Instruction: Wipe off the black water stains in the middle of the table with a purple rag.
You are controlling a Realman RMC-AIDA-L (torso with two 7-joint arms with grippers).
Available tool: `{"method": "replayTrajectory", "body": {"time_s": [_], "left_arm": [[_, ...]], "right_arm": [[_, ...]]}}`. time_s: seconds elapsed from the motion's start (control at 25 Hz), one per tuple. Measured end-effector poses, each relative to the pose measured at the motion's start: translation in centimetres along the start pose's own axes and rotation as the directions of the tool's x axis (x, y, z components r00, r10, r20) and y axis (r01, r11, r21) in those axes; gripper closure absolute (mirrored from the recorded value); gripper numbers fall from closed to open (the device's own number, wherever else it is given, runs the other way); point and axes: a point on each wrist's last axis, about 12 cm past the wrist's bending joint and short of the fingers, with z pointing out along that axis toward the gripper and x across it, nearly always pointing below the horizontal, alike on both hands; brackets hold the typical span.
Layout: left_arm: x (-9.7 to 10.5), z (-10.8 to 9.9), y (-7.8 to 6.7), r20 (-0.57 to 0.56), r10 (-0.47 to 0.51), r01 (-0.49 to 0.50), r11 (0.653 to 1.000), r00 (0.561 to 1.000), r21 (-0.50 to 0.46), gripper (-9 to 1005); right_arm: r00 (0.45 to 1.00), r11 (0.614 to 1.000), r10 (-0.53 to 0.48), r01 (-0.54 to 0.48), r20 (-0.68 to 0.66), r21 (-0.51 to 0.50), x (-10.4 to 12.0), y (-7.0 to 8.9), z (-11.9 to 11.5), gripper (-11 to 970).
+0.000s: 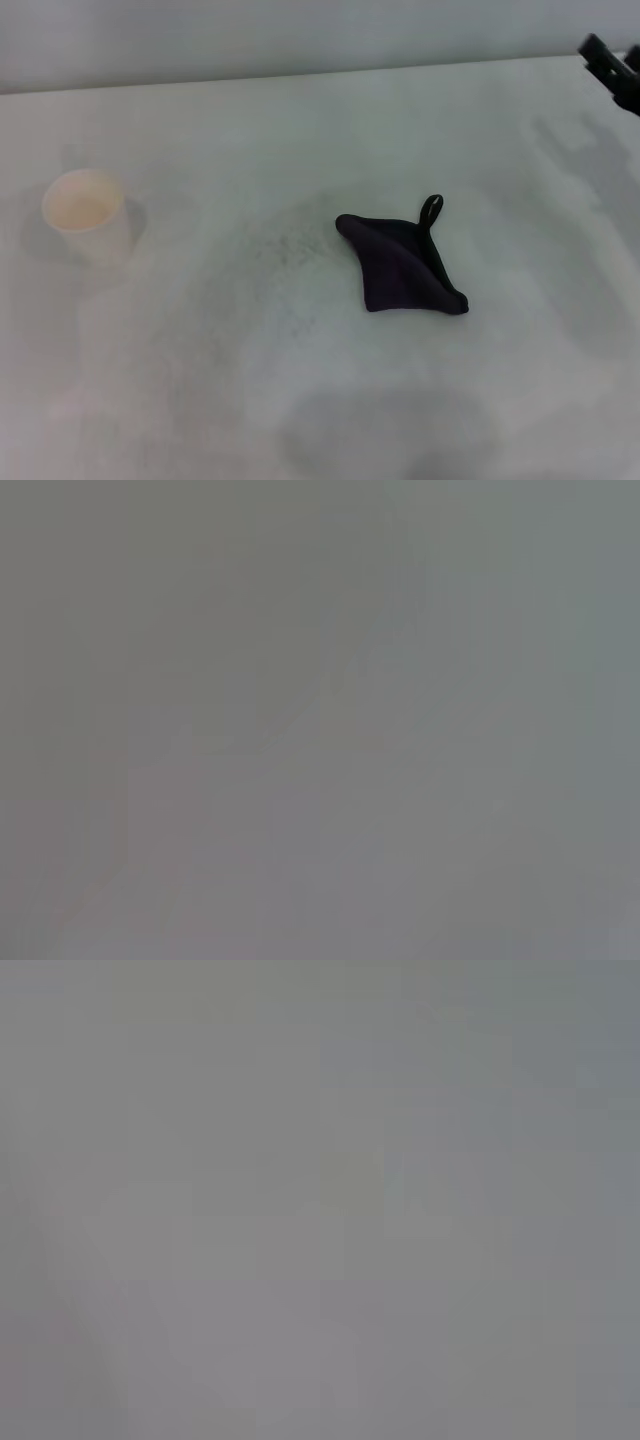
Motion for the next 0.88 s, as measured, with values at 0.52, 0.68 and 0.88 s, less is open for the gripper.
{"method": "replayTrajectory", "body": {"time_s": [0.52,0.68,0.88], "left_arm": [[0.1,0.2,-0.4,-0.004,-0.004,0.004,1.000,1.000,0.006,113],[0.1,0.2,-0.5,0.001,-0.005,0.005,1.000,1.000,0.010,113],[0.0,0.1,-0.4,0.009,-0.005,0.005,1.000,1.000,0.011,113]], "right_arm": [[0.962,0.943,-0.255,0.270,-0.101,0.196,2.7,-1.1,-0.7,85],[0.961,0.942,-0.251,0.269,-0.112,0.198,2.7,-1.0,-0.4,86],[0.958,0.938,-0.245,0.274,-0.152,0.212,2.8,-1.0,0.5,86]]}}
